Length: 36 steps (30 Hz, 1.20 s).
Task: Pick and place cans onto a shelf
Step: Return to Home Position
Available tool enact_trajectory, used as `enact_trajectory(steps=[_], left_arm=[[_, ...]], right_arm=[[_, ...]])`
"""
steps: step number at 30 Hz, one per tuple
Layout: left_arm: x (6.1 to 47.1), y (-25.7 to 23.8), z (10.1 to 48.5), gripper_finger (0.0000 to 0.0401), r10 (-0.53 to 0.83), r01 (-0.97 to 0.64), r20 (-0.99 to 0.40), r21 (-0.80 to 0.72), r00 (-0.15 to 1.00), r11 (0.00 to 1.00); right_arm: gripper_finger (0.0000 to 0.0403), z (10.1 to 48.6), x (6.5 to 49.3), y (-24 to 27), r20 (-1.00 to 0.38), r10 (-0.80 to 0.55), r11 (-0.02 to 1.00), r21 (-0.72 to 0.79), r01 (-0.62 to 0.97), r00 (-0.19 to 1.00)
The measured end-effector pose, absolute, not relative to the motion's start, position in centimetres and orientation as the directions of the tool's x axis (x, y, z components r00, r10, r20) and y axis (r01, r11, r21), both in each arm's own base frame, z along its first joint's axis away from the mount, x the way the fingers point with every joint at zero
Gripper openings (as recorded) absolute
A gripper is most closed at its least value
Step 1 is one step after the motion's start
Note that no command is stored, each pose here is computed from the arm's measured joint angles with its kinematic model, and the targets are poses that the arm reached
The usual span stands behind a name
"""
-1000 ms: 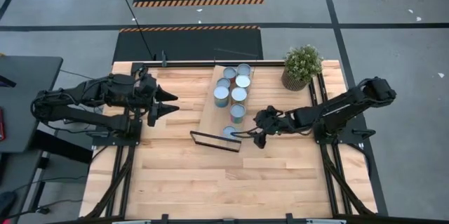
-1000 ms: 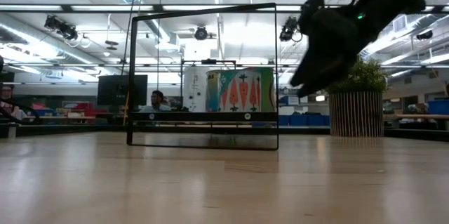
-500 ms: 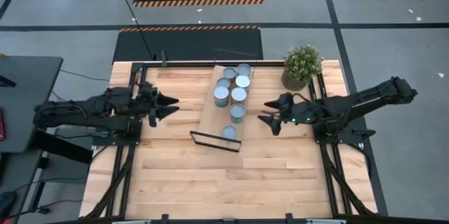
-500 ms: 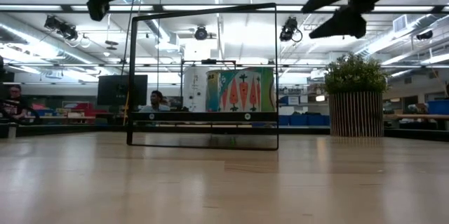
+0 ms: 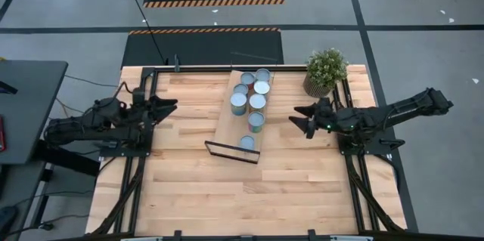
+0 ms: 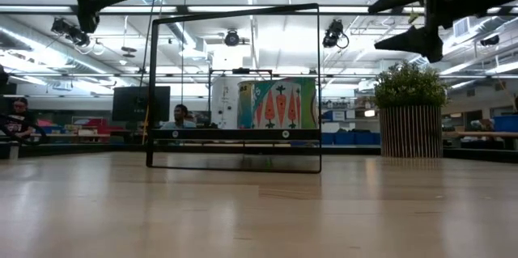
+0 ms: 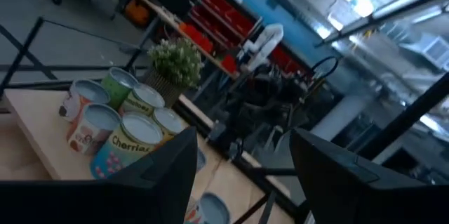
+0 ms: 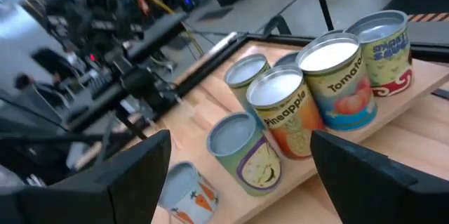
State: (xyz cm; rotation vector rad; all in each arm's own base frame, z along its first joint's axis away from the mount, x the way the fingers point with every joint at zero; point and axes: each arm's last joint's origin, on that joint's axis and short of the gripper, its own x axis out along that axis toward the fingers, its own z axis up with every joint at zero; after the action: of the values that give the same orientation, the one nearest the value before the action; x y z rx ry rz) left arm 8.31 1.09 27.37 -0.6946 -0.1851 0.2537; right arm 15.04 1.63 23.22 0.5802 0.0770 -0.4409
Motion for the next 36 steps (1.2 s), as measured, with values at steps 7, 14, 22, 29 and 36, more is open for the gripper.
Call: enact_trajectory(steps=[7, 14, 22, 29, 36], left_arm=[[7.1, 1.2, 25.4, 0.0233, 0.333, -0.152, 0.136, -0.689, 0.933, 0.709], [7.5, 1.3, 23.1, 0.0233, 0.372, -0.177, 0.120, -0.722, 0.920, 0.669], [9.1, 1.3, 19.5, 0.0233, 0.369, -0.107, 0.161, -0.787, 0.915, 0.607], [9.6, 1.3, 17.4, 0.0233, 0.368, -0.147, 0.075, -0.829, 0.927, 0.539], [9.6, 1.3, 17.2, 0.0233, 0.368, -0.167, 0.055, -0.823, 0.928, 0.543]], right_arm=[[0.0348, 22.4, 13.0, 1.0, -0.086, -0.433, 0.705, 0.588, 0.397, 0.897], [0.0348, 20.3, 11.5, 0.5, -0.023, -0.509, 0.647, 0.649, 0.400, 0.861], [0.0348, 16.9, 11.0, 0.3, 0.009, -0.534, 0.579, 0.732, 0.358, 0.846], [0.0348, 16.3, 10.9, 0.2, -0.040, -0.591, 0.528, 0.735, 0.424, 0.806], [0.0348, 16.1, 11.2, 0.4, -0.053, -0.537, 0.526, 0.759, 0.383, 0.842]])
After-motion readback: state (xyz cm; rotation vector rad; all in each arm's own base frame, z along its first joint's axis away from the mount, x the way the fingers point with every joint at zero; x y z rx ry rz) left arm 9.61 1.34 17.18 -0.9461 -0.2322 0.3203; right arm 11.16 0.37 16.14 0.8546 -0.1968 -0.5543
